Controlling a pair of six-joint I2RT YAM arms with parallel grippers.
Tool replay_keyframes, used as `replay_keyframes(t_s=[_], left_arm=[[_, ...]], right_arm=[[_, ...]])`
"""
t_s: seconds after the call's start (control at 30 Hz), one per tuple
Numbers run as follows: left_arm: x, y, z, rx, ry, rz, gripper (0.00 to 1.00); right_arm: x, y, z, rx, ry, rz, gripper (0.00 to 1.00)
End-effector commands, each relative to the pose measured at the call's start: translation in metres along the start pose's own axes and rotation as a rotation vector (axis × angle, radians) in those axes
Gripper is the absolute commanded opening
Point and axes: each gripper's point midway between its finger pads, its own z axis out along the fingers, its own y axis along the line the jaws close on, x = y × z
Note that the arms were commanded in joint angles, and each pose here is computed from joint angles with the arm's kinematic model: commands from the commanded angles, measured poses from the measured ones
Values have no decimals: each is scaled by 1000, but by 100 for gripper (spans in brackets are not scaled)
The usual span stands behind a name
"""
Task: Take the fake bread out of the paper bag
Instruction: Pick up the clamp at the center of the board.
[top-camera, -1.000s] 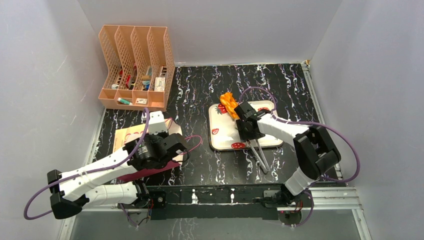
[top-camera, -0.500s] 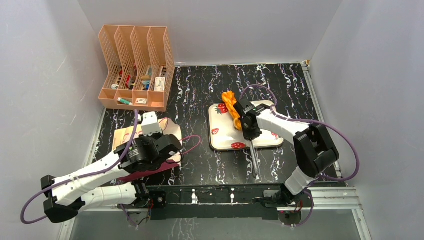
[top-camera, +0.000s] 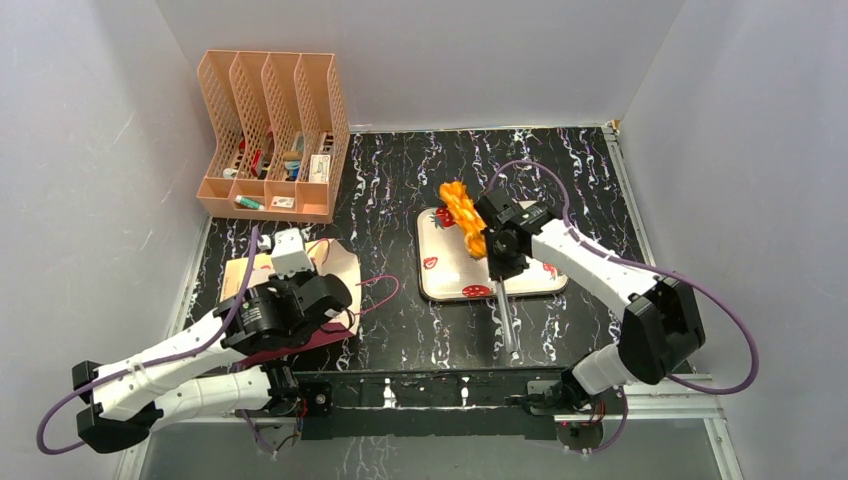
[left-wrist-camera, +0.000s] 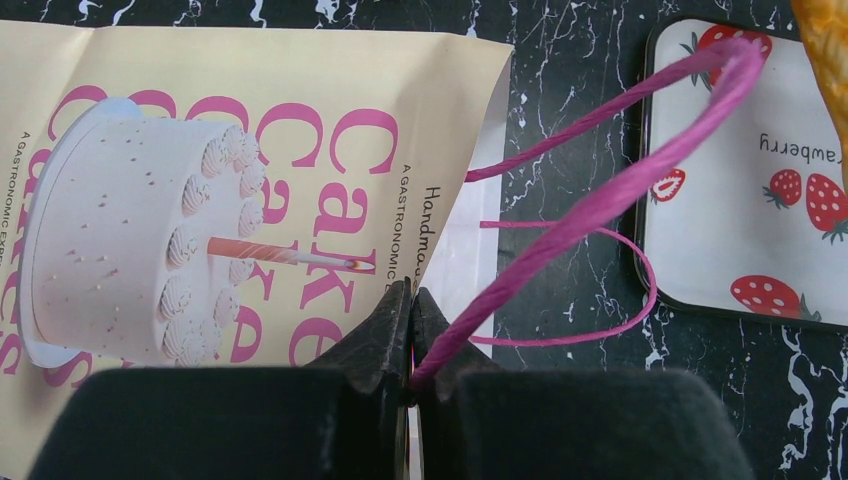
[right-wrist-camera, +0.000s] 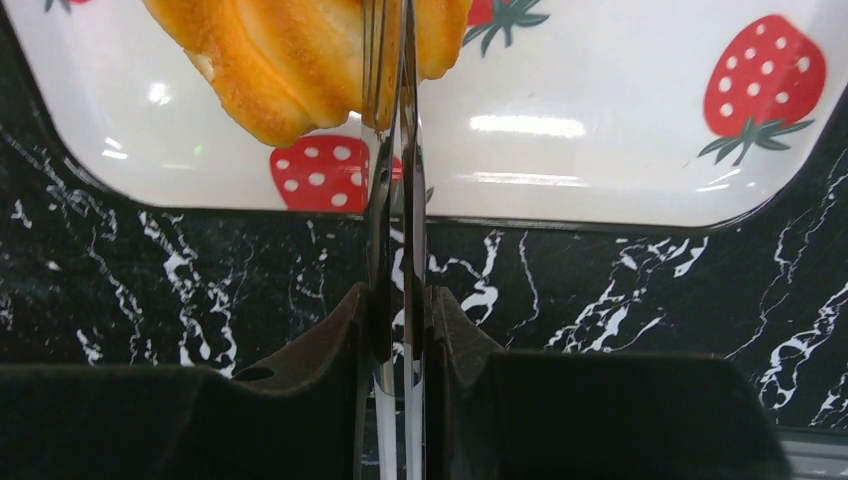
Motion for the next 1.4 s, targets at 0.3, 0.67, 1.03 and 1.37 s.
replay_keyframes(t_s=[0.3,0.67,1.03,1.37], left_arm=[[-19,-10,-5,27,-36,47,0],[-22,-17,-8,93,-37,82,0],[-35,-17,-13,117,-82,57,0],[-62,-17,-28,153,-117,26,0]], right_arm=[[60,67,-12,-65,21,87,0],[67,80,26,-59,20,165,44],[45,77,6,-3,-21,179,34],[-44,101,-70,-57,-250,242,35]])
